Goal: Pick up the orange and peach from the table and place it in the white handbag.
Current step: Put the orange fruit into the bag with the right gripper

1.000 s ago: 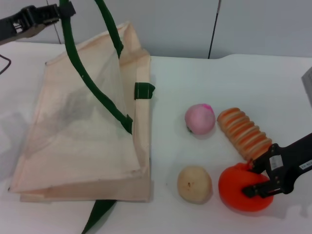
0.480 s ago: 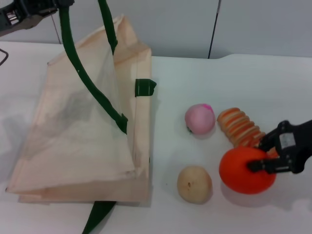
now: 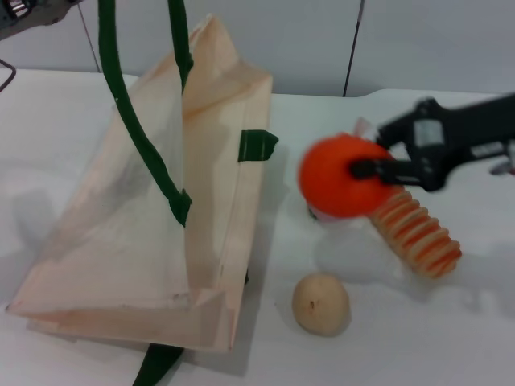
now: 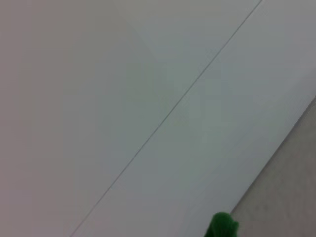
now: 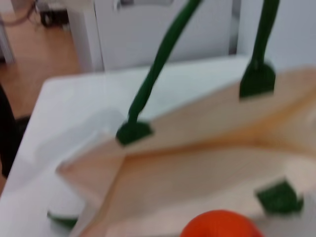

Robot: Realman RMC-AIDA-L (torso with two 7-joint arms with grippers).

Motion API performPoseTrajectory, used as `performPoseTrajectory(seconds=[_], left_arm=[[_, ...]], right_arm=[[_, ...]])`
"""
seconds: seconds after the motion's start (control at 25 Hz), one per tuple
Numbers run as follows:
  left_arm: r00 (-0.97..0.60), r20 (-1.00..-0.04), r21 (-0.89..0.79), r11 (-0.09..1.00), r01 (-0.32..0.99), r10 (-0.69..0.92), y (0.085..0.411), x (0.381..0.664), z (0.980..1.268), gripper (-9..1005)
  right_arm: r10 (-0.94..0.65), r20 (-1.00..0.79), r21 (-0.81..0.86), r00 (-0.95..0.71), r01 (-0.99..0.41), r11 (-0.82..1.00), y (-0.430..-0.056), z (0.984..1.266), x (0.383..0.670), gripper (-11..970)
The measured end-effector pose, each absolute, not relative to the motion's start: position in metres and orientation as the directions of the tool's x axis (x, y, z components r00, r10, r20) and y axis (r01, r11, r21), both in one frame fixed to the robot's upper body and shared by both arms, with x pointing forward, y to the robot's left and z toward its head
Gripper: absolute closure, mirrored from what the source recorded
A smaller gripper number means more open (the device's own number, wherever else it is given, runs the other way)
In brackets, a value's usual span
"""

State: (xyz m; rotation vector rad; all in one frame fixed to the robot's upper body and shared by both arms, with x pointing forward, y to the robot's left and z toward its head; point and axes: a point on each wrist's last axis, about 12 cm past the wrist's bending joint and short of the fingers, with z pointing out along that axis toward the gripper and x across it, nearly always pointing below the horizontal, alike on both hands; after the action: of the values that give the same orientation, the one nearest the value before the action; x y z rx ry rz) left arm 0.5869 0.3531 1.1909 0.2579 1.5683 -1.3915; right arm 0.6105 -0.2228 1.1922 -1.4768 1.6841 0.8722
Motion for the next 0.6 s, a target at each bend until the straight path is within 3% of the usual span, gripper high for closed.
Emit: performPoseTrajectory(seconds=[0.6], left_arm=[[-0.513, -0.755, -0.635, 0.263, 0.726, -0.408, 0.333, 0.599, 1.197, 865]], right_arm=[[-0.46, -0.888, -0.025, 0.025, -1.0, -0.005, -0.123, 1.185, 0.64, 819]])
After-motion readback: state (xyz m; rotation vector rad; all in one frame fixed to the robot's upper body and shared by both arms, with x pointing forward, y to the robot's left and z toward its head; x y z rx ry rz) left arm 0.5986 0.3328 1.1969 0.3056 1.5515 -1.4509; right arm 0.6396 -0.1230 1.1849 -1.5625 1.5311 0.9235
